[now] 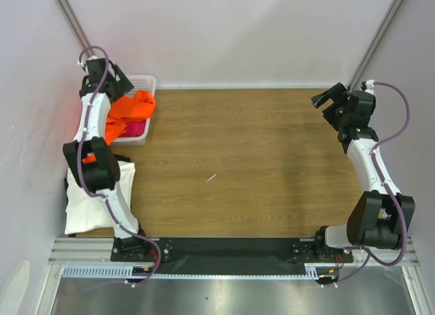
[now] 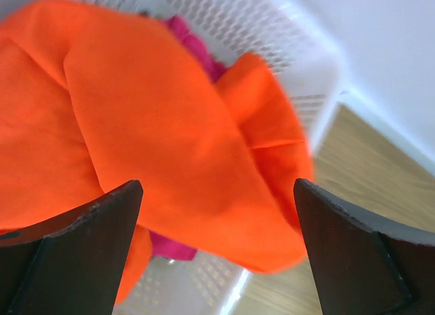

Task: Fold and stack the t-shirts
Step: Grab the tshirt from the pile

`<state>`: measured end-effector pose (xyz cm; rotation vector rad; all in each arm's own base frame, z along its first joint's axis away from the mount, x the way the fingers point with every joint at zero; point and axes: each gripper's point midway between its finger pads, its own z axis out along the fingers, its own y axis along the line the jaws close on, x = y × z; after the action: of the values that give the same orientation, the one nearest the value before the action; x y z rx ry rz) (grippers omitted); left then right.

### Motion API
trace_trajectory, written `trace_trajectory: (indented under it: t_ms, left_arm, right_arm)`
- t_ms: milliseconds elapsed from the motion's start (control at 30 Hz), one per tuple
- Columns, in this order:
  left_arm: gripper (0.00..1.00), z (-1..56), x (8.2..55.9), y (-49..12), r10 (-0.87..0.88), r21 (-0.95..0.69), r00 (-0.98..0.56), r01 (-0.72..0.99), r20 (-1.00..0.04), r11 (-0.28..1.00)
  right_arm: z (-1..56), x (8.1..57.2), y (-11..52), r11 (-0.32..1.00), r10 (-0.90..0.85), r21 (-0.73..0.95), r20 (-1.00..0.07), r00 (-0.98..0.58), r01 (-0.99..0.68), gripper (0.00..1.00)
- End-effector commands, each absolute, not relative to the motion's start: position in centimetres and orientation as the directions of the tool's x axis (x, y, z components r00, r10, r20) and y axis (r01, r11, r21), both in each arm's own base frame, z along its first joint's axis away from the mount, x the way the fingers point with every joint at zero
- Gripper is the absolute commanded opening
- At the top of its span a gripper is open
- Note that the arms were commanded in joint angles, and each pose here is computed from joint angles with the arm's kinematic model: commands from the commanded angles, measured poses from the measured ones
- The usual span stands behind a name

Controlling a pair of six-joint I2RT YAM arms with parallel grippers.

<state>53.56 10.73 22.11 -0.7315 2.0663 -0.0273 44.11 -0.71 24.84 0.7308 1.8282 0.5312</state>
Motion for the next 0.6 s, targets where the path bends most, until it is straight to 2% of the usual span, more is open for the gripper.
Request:
trace_trajectory:
  t_ms: [0,300,367,400,567]
  left_arm:
    - [1.0,20.7,54.0,12.3,-0.559,-0.282,-0.403,-0.567,-0.725,0.774]
    - [0.98,14.9,52.6,16.8,-0.61,-0.197,-0.403,-0.702,-0.682,0.684]
    - [0.86,14.8,53.1,16.8,-0.603,-0.211,-0.395,-0.689,-0.693,0.693]
    - [0.74,14.7,53.4,16.9,-0.596,-0.217,-0.393,-0.678,-0.7,0.702]
    - [0.42,14.1,54.0,17.0,-0.594,-0.229,-0.381,-0.672,-0.708,0.704]
  right_arm:
    - [26.6,43.1,-0.9,0.723,0.69,0.652,-0.688,-0.223,0.226,1.0]
    - [27.1,41.6,-1.6,0.713,0.698,0.65,-0.693,-0.181,0.262,1.0]
    - [27.0,41.3,-1.6,0.707,0.704,0.656,-0.688,-0.175,0.265,1.0]
    - [27.1,41.2,-1.6,0.704,0.708,0.66,-0.685,-0.173,0.264,1.0]
    - [27.5,40.8,-1.5,0.698,0.713,0.663,-0.68,-0.171,0.27,1.0]
